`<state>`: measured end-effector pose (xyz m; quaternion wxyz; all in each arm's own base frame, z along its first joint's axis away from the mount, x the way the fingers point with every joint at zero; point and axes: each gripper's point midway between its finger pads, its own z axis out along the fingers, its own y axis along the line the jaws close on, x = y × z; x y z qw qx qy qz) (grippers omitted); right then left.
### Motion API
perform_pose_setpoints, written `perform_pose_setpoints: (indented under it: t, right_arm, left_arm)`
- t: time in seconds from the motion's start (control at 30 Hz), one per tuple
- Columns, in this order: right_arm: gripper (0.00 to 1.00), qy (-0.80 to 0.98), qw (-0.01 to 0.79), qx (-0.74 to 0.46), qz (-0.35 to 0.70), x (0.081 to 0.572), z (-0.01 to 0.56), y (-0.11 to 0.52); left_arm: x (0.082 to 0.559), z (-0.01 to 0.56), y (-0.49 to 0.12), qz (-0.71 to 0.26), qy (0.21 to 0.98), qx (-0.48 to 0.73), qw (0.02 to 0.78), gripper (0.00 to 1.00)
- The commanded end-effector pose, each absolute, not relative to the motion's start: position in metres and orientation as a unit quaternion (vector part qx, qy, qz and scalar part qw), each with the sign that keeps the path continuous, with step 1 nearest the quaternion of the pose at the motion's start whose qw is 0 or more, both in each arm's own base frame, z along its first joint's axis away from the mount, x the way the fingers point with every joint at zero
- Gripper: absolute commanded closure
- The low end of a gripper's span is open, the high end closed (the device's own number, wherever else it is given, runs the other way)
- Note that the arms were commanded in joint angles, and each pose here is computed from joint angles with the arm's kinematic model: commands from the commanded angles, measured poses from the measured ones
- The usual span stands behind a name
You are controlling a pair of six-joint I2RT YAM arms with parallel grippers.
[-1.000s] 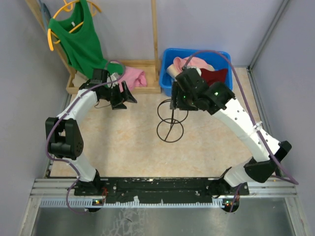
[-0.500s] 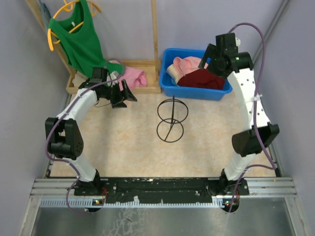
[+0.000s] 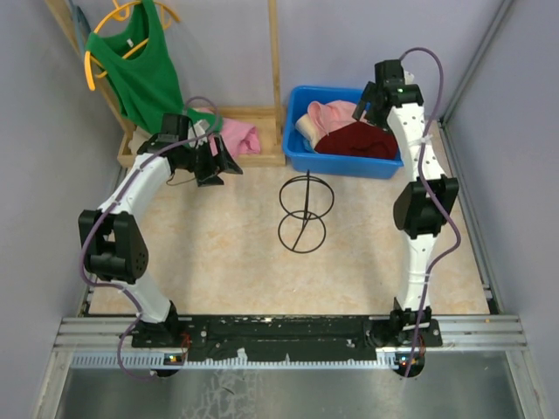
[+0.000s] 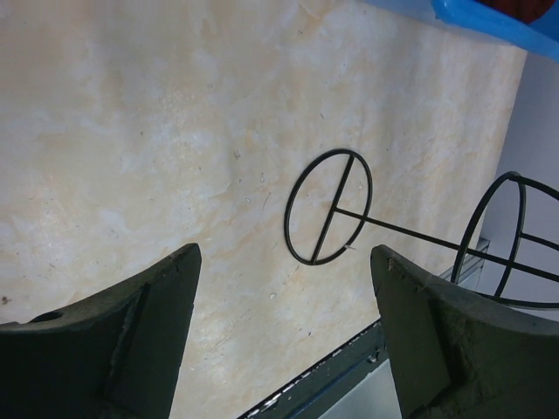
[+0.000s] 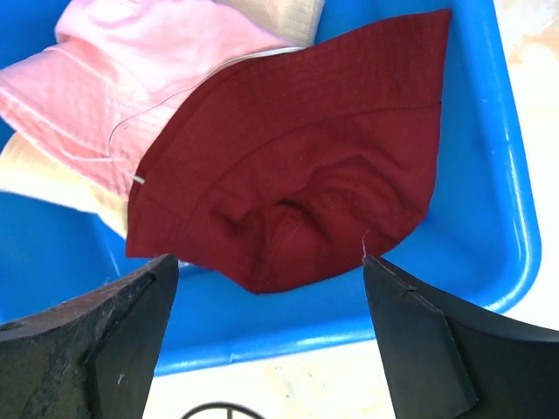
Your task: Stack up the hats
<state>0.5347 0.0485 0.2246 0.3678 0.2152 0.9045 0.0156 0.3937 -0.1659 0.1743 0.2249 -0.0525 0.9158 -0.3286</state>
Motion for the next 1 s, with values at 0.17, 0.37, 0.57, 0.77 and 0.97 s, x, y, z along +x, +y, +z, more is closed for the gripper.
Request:
perform_pose_setpoints:
  t: [0.17, 0.37, 0.57, 0.77, 0.97]
  right_arm:
    - [0.11, 0.922, 0.331, 0.198, -0.009, 0.553, 0.177, 0.035]
    - [0.1, 0.934, 0.303, 0.191, 0.004, 0.562, 0.137, 0.038]
    - [0.09, 0.944, 0.274, 0.182, 0.022, 0.564, 0.107, 0.047]
    - [0.09, 0.951, 0.251, 0.181, 0.018, 0.561, 0.077, 0.047]
    - [0.37, 0.948, 0.258, 0.186, 0.006, 0.565, 0.075, 0.043]
  left_arm:
    - [0.409, 0.173, -0.164, -0.311, 0.922, -0.059, 0.223, 0.16]
    - [0.412, 0.167, -0.162, -0.302, 0.926, -0.069, 0.217, 0.15]
    - [0.414, 0.166, -0.161, -0.295, 0.928, -0.076, 0.212, 0.16]
    - [0.414, 0.166, -0.158, -0.288, 0.93, -0.08, 0.211, 0.16]
    - [0.414, 0.169, -0.157, -0.284, 0.931, -0.083, 0.214, 0.16]
